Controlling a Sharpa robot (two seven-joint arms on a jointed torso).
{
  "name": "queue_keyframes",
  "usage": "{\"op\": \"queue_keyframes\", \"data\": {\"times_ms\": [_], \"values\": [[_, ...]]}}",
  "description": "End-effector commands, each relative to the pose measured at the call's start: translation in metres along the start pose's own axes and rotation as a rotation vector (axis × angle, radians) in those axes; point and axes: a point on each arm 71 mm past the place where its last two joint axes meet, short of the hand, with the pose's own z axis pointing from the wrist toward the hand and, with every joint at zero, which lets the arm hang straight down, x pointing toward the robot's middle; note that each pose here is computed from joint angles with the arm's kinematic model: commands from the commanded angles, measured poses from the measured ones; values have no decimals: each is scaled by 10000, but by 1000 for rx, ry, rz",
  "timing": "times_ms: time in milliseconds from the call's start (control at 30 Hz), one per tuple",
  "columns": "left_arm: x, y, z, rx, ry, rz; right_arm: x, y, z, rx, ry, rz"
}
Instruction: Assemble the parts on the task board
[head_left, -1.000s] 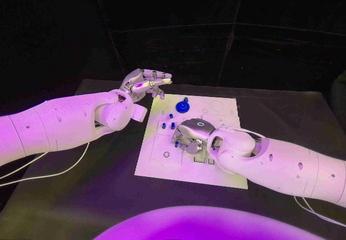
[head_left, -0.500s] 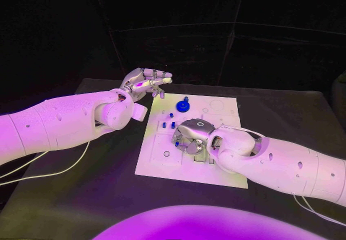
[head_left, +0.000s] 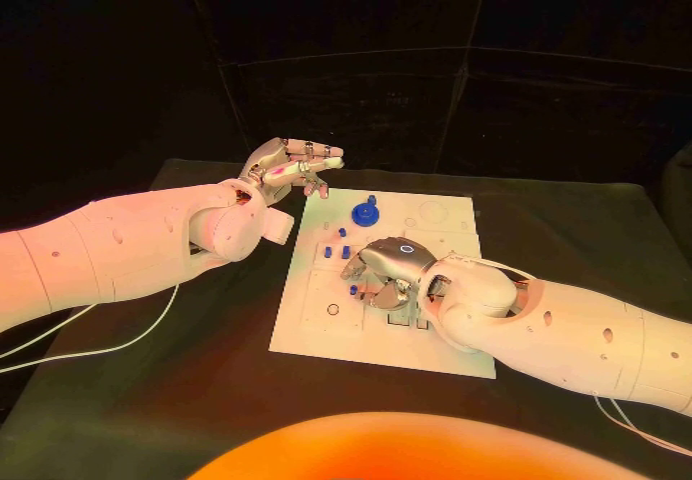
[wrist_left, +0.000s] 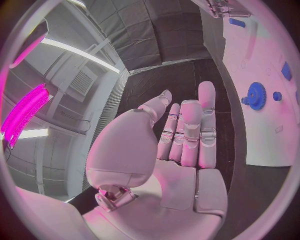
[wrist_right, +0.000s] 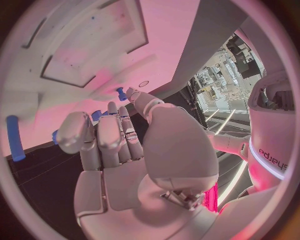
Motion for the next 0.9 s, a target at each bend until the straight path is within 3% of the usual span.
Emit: {"op": "queue_keyframes", "data": {"times_ms": [33,200,567,900], "values": [[13,-11,6,4,14,-10,-105,-21,-53,22,-111,24],[12,-7,5,2,15,-10,-165,-118,-189,60,-119,35],[10,5,0,-2,18,-11,-469,-624,-549,225,-67,14],[24,26,3,-7,23,-14,-517,-820,-591,286,-19,-17]]}}
